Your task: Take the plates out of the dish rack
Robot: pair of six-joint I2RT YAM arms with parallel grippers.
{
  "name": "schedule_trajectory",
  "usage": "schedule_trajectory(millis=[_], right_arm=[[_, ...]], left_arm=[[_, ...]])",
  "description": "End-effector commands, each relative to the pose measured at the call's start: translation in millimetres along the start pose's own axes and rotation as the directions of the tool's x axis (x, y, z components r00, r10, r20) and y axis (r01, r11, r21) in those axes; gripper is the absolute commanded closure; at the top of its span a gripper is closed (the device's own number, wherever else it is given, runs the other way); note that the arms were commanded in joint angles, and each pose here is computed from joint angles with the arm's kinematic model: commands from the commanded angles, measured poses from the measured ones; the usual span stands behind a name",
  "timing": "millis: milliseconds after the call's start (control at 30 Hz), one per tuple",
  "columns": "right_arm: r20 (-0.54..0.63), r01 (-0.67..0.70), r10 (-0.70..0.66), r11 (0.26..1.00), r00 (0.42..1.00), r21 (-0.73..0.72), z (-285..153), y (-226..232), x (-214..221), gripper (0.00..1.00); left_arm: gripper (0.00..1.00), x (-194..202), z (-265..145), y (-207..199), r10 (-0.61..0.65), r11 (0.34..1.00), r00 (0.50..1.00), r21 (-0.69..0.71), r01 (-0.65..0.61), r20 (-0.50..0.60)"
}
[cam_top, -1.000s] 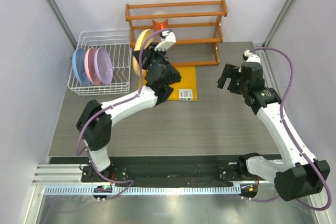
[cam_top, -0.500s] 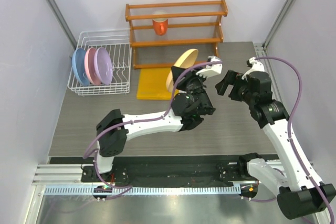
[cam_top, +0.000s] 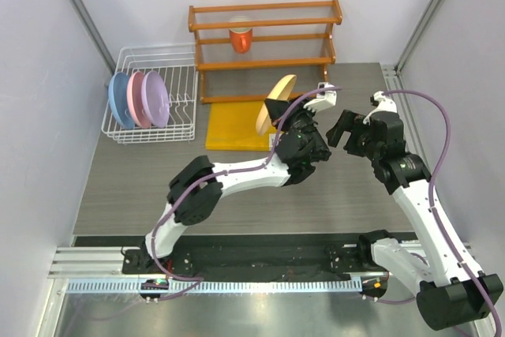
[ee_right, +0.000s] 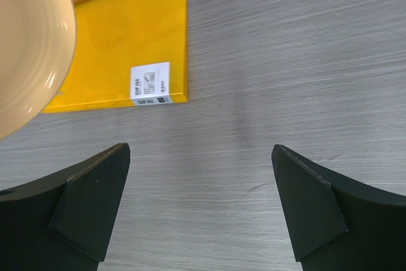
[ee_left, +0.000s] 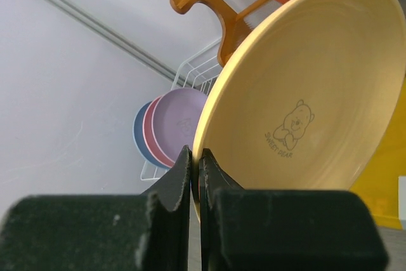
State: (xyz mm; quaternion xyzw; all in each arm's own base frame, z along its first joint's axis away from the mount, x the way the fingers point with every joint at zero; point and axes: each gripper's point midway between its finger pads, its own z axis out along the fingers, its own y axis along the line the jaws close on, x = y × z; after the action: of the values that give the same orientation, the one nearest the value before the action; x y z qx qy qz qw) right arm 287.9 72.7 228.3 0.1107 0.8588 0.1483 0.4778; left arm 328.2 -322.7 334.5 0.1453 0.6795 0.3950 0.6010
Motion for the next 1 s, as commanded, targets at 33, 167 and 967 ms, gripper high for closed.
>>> schedule_trajectory(millis=[33, 167, 967], right_arm=[[0.024, 0.027, -0.028, 0.998, 0.999, 0.062, 8.6, -10.8, -5.2, 0.01], [0.026, 0.037, -0.039, 0.996, 0.999, 0.076, 10.7, -13.9, -5.4, 0.00], [0.029, 0.015, -0.014, 1.000, 0.999, -0.018, 17.3, 1.1, -4.7, 0.00]], left_arm=[[1.00, 13.5, 13.4, 1.8, -0.258, 0.966, 0.950, -0.028, 0.257, -0.178], [1.00, 17.2, 12.0, 11.0, -0.274, 0.961, 0.939, -0.025, 0.275, -0.210], [1.00, 41.5, -50.5, 122.2, -0.562, 0.810, 0.813, 0.102, 0.578, -0.150]])
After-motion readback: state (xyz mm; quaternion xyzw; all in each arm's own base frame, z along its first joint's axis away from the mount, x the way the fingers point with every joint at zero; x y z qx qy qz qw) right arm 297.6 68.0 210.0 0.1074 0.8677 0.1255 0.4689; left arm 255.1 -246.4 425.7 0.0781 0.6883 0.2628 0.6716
